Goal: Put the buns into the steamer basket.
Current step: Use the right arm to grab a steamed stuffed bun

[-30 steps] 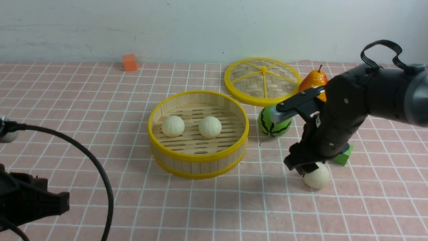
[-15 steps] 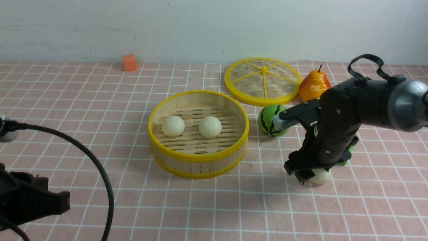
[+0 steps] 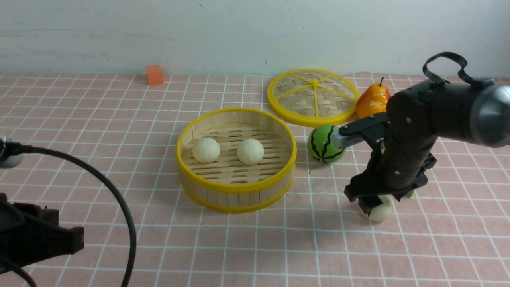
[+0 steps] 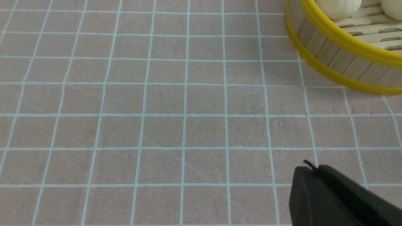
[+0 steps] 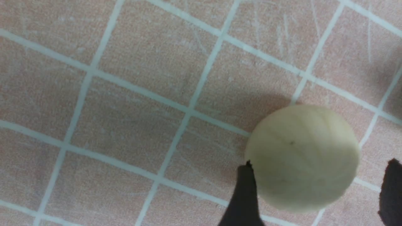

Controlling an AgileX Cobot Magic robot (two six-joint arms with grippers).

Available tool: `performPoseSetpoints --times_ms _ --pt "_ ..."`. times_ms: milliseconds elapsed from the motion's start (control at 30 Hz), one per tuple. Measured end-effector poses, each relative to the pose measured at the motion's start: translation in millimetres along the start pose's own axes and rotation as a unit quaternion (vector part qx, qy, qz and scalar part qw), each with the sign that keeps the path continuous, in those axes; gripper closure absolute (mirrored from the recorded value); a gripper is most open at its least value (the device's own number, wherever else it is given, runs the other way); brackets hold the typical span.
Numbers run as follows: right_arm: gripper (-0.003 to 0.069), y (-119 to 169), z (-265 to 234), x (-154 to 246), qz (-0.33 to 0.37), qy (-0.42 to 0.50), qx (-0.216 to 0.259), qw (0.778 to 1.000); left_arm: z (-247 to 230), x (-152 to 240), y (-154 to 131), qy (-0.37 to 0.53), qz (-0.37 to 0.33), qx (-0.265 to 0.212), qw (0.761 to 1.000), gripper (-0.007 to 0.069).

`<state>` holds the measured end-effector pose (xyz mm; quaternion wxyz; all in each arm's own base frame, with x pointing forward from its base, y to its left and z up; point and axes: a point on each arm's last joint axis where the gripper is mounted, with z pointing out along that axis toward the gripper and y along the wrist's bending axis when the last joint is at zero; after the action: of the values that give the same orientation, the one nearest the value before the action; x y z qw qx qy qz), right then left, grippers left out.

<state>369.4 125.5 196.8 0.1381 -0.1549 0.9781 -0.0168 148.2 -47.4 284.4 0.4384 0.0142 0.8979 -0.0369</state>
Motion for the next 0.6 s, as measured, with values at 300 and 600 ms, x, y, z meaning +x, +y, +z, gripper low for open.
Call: performPoseSetpoints --times_ms 300,600 --pt "0.0123 -15.0 16.1 -1.4 0.050 0.009 -0.023 0.998 0.0 -0.3 -0.1 -0.002 0.001 0.000 1.000 0.0626" --pt "0.0426 -10.8 28.5 -2.9 0.023 0.009 -0.042 0.999 0.0 -0.4 -0.2 -0.002 0.001 0.001 1.000 0.0619"
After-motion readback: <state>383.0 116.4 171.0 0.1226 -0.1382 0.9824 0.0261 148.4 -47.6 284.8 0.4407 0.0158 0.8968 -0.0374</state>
